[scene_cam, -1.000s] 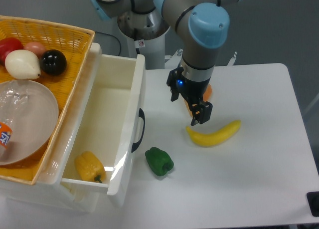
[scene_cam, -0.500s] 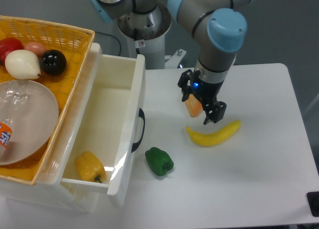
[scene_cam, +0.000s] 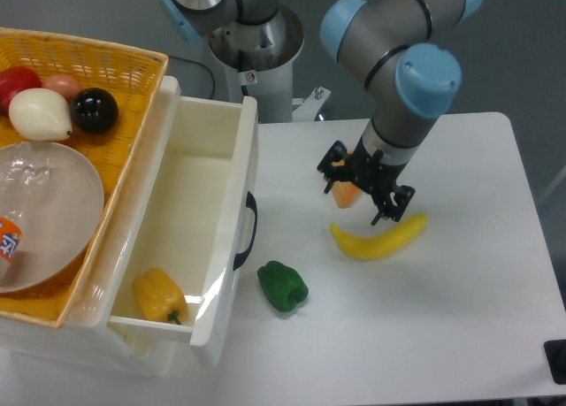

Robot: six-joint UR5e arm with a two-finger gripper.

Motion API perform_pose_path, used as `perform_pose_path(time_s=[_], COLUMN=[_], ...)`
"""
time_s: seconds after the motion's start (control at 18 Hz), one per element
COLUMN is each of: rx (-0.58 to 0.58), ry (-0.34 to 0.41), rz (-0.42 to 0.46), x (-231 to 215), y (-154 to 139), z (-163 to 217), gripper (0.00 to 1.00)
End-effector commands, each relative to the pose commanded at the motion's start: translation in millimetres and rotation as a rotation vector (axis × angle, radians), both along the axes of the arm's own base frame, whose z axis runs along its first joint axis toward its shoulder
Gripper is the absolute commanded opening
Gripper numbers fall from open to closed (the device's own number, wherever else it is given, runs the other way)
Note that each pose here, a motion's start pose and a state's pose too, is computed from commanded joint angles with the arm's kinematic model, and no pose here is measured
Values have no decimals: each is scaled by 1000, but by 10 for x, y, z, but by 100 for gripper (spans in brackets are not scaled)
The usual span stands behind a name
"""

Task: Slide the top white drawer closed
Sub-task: 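Lift the gripper and swing it away from the orange object toward the drawer, then move the gripper down to the front face of the open white drawer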

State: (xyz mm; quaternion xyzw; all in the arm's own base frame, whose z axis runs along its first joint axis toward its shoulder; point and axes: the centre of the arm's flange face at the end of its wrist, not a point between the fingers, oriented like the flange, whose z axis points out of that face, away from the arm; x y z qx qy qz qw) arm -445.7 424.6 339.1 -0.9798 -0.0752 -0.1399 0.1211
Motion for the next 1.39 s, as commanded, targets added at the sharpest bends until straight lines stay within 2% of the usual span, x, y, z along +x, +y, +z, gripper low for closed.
perform_pose_path(time_s=[0.11,0.33,0.5,0.72,0.94,1.17,1.39], rx=[34,32,114,121,119,118,118], ry=[-32,-49,-94,-123,-118,-125,-125], rz=[68,97,117,143,113,108,86], x=[-47,-121,-177,-211,-246,-220,-99], y=[-4,43,155,260,518,552,712], z=[53,41,83,13,-52,-88,-59], gripper=[100,100,100,100,100,100,100])
